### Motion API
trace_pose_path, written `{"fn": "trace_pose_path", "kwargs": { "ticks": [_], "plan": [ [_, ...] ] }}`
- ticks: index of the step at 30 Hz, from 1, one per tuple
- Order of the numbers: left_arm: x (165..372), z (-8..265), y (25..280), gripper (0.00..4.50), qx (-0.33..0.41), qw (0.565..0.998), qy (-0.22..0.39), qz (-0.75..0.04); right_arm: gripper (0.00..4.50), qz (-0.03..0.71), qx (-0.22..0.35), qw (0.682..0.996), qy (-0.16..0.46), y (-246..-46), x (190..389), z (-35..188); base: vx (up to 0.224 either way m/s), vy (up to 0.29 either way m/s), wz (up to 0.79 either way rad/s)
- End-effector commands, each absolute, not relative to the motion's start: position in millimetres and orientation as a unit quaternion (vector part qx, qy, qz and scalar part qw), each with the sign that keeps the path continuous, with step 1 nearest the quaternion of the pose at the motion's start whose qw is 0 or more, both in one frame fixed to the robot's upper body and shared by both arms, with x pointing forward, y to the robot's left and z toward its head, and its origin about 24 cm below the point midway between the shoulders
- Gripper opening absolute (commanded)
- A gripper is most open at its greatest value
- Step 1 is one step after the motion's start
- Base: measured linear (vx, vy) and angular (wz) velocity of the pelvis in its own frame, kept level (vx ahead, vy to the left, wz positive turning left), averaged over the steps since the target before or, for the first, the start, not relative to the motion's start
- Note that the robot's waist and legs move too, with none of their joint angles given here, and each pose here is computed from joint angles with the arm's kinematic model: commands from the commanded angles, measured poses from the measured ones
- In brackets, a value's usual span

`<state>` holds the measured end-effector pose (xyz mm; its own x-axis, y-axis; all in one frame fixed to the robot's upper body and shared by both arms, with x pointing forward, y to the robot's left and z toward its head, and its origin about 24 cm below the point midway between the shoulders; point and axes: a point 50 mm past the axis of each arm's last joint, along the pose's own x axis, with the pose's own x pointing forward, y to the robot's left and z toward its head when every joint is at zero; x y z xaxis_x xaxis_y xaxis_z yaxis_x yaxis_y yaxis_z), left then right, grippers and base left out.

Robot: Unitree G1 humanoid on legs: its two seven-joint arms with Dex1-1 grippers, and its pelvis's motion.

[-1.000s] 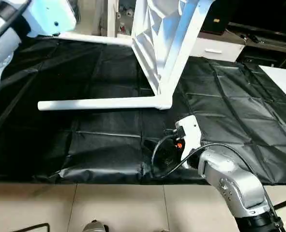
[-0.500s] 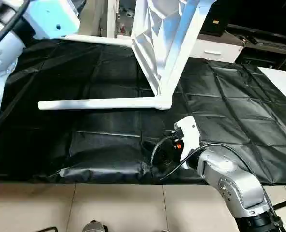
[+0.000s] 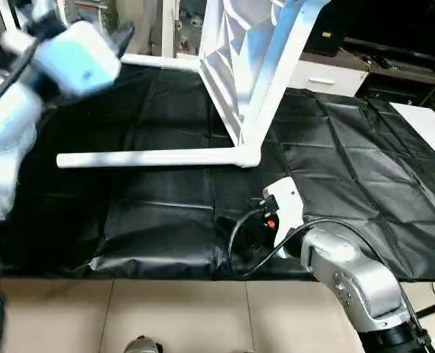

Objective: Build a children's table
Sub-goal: Flip table

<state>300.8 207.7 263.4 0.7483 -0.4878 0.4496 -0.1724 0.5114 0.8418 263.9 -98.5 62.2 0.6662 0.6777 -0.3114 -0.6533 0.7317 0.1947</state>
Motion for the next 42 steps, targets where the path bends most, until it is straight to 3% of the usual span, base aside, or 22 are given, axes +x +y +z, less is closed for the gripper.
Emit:
{"fn": "trace_pose_path", "kwargs": {
  "ticks": [1,2,3,4,5,7,8,11,13,15,18,22,24,27,30,34,42],
  "plan": [
    [295,266,202,4.5,0.457,0.803,-0.366,-0.105,4.44,0.362,0.022,0.916,0.174,-103.3,264.7,66,0.0,0.0,0.0],
    [292,254,202,4.5,0.41,0.828,-0.364,-0.118,4.44,0.361,0.02,0.916,0.171,-104.2,264.2,66,0.0,0.0,0.0],
    [292,254,202,4.5,0.41,0.828,-0.364,-0.118,4.44,0.361,0.02,0.916,0.171,-104.2,264.2,66,0.0,0.0,0.0],
    [289,236,200,4.5,0.34,0.866,-0.34,-0.138,4.44,0.358,0.018,0.919,0.165,-106.7,264.0,67,0.0,0.0,0.0],
    [289,236,200,4.5,0.34,0.866,-0.34,-0.138,4.44,0.358,0.018,0.919,0.165,-106.7,264.0,67,0.0,0.0,0.0],
    [279,205,191,4.5,0.226,0.913,-0.301,-0.156,4.44,0.348,0.025,0.929,0.125,-112.0,264.4,77,0.0,0.0,0.0],
    [279,205,191,4.5,0.226,0.913,-0.301,-0.156,4.44,0.348,0.025,0.929,0.125,-112.0,264.4,77,0.0,0.0,0.0],
    [278,201,171,4.5,0.292,0.893,-0.286,-0.185,4.44,0.303,0.051,0.95,0.052,-121.7,270.4,96,0.0,0.0,0.0],
    [284,207,165,4.5,0.36,0.868,-0.277,-0.202,4.44,0.294,0.028,0.954,0.045,-123.4,273.7,98,0.0,0.0,0.0],
    [284,207,165,4.5,0.36,0.868,-0.277,-0.202,4.44,0.294,0.028,0.954,0.045,-123.4,273.7,98,0.0,0.0,0.0],
    [293,238,161,4.5,0.459,0.813,-0.289,-0.212,4.44,0.294,-0.02,0.954,0.047,-122.8,277.6,96,0.0,0.0,0.0],
    [298,262,159,4.5,0.497,0.786,-0.307,-0.202,4.44,0.298,-0.027,0.953,0.039,-120.1,279.8,100,0.0,0.0,0.0],
    [304,278,161,4.5,0.534,0.762,-0.31,-0.193,4.44,0.309,-0.023,0.95,0.034,-115.8,281.1,103,0.0,0.0,0.0],
    [320,290,172,4.5,0.587,0.74,-0.279,-0.174,4.44,0.343,0.046,0.937,0.056,-105.2,281.6,102,0.0,0.0,0.0],
    [331,298,181,4.5,0.608,0.737,-0.252,-0.153,4.44,0.361,0.07,0.927,0.074,-97.4,283.0,99,0.0,0.0,0.0],
    [355,323,195,4.5,0.656,0.72,-0.198,-0.111,4.44,0.368,0.041,0.926,0.072,-89.4,293.5,100,0.0,0.0,0.0],
    [358,341,178,4.5,0.676,0.684,-0.246,-0.121,4.44,0.369,0.049,0.926,0.06,-83.0,299.8,104,0.0,0.0,0.0]
  ]
}}
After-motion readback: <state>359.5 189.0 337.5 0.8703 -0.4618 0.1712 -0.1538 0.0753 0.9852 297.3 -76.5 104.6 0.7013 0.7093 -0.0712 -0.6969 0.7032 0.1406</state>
